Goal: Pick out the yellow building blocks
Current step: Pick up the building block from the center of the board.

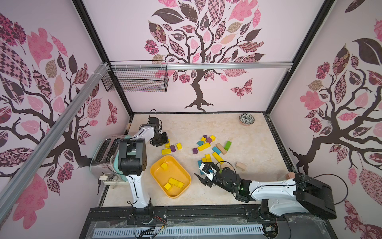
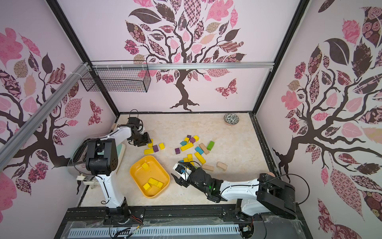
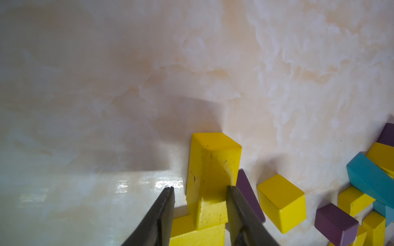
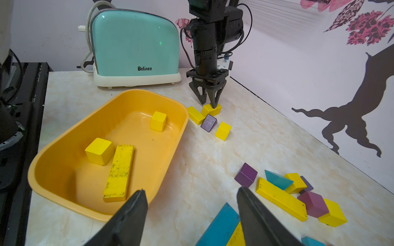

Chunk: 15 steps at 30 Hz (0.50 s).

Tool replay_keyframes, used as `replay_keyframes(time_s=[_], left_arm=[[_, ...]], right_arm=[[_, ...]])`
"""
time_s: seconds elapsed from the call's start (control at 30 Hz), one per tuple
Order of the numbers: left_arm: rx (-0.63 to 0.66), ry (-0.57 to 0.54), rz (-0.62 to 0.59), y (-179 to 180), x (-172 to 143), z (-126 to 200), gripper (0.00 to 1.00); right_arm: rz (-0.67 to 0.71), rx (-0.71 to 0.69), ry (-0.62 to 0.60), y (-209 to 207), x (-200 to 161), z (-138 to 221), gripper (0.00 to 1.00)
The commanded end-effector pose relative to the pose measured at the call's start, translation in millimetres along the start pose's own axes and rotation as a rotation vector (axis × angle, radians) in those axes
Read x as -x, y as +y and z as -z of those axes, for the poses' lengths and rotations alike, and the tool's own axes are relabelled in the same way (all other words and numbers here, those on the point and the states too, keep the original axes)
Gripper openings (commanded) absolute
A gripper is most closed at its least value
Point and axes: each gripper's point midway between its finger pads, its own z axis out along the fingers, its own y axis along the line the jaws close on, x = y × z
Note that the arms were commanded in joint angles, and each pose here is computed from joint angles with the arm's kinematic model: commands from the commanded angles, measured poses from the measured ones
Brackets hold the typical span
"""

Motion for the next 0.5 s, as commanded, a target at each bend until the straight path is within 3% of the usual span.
replay_keyframes(time_s=[0.0, 0.47], left_arm=[[0.042, 0.068, -0.009, 7.6, -16.3, -16.9, 0.46], [0.047, 0.071, -0.019, 2.7, -18.0, -17.9, 0.54]], right_arm=[[-0.012, -0.008, -0.028, -3.0, 13.7, -4.8, 0.72], [-0.008, 0.0, -0.02, -1.1, 11.6, -5.7, 0.72]])
